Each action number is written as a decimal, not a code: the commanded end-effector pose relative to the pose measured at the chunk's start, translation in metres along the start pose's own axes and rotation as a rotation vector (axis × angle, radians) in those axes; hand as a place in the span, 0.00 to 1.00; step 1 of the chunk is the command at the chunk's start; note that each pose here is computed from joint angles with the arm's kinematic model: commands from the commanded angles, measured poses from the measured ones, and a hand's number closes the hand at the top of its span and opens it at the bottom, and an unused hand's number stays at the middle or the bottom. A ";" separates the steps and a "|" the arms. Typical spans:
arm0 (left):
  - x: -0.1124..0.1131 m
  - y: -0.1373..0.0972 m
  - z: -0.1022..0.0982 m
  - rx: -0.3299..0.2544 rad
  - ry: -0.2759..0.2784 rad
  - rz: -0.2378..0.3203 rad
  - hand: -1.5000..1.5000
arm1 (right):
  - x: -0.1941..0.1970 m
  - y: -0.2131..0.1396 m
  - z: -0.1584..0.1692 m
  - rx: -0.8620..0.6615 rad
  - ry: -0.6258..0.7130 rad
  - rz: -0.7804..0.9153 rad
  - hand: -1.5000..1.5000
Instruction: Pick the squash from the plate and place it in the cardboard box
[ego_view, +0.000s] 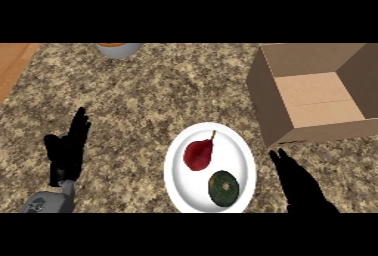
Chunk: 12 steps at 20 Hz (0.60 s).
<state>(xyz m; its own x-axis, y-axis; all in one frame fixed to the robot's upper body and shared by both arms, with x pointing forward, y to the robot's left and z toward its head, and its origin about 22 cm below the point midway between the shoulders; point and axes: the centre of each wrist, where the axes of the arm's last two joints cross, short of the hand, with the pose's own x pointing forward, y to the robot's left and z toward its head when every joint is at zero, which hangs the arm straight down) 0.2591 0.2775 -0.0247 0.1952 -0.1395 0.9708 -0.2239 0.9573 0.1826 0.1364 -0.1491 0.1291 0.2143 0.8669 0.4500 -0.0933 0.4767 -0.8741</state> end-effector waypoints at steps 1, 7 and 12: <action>-0.003 0.001 -0.006 0.001 -0.007 -0.003 0.50 | 0.023 0.006 0.006 0.063 0.162 0.096 0.00; 0.002 0.007 -0.002 0.001 0.002 0.009 0.50 | 0.044 0.016 -0.005 0.127 0.230 0.113 0.00; 0.006 -0.013 -0.005 -0.008 -0.018 -0.017 0.50 | 0.067 0.035 -0.016 0.140 0.225 0.109 0.00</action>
<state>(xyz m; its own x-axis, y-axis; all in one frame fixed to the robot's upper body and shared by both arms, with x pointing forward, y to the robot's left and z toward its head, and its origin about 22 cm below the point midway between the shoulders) 0.2606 0.2737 -0.0263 0.1881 -0.1443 0.9715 -0.2122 0.9598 0.1837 0.1565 -0.0962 0.1184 0.2622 0.8664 0.4250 -0.1987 0.4794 -0.8548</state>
